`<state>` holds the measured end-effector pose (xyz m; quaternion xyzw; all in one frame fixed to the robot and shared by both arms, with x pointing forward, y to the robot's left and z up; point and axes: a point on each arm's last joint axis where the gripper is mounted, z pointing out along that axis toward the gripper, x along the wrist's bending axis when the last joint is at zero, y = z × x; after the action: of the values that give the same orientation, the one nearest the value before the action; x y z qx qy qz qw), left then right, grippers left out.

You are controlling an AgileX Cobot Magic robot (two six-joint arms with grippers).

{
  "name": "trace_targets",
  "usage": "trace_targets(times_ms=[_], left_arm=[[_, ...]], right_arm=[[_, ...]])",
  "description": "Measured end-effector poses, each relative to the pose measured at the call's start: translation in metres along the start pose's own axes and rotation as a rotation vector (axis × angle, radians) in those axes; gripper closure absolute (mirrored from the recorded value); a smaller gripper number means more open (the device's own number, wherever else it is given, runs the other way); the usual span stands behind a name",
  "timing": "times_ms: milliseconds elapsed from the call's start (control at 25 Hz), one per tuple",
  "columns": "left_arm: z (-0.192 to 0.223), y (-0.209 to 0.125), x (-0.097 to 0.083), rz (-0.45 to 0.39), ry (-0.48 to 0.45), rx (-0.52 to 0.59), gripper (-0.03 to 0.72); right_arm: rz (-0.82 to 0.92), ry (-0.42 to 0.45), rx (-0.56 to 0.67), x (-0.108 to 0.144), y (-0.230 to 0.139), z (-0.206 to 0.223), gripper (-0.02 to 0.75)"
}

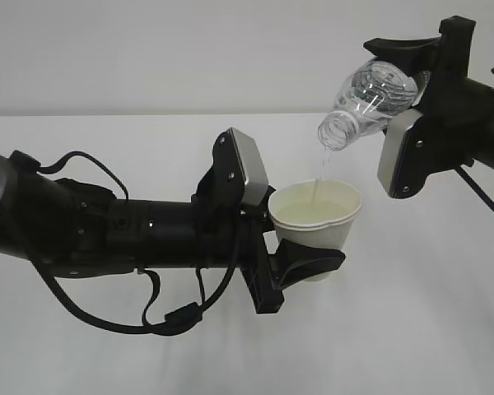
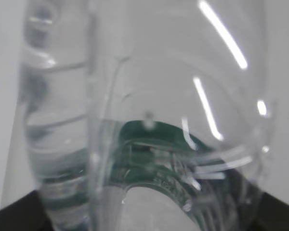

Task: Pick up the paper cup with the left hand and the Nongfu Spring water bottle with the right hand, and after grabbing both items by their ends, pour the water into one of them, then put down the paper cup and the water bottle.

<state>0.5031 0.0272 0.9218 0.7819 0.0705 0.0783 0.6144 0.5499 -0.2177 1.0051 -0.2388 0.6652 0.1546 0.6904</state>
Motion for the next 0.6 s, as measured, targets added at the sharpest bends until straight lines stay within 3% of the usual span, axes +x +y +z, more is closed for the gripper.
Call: trace_targets(times_ms=[600], left_arm=[[0.0, -0.0001, 0.0003, -0.002, 0.004, 0.001, 0.258]], right_arm=[[0.172, -0.003, -0.001, -0.0002, 0.0001, 0.0, 0.254]])
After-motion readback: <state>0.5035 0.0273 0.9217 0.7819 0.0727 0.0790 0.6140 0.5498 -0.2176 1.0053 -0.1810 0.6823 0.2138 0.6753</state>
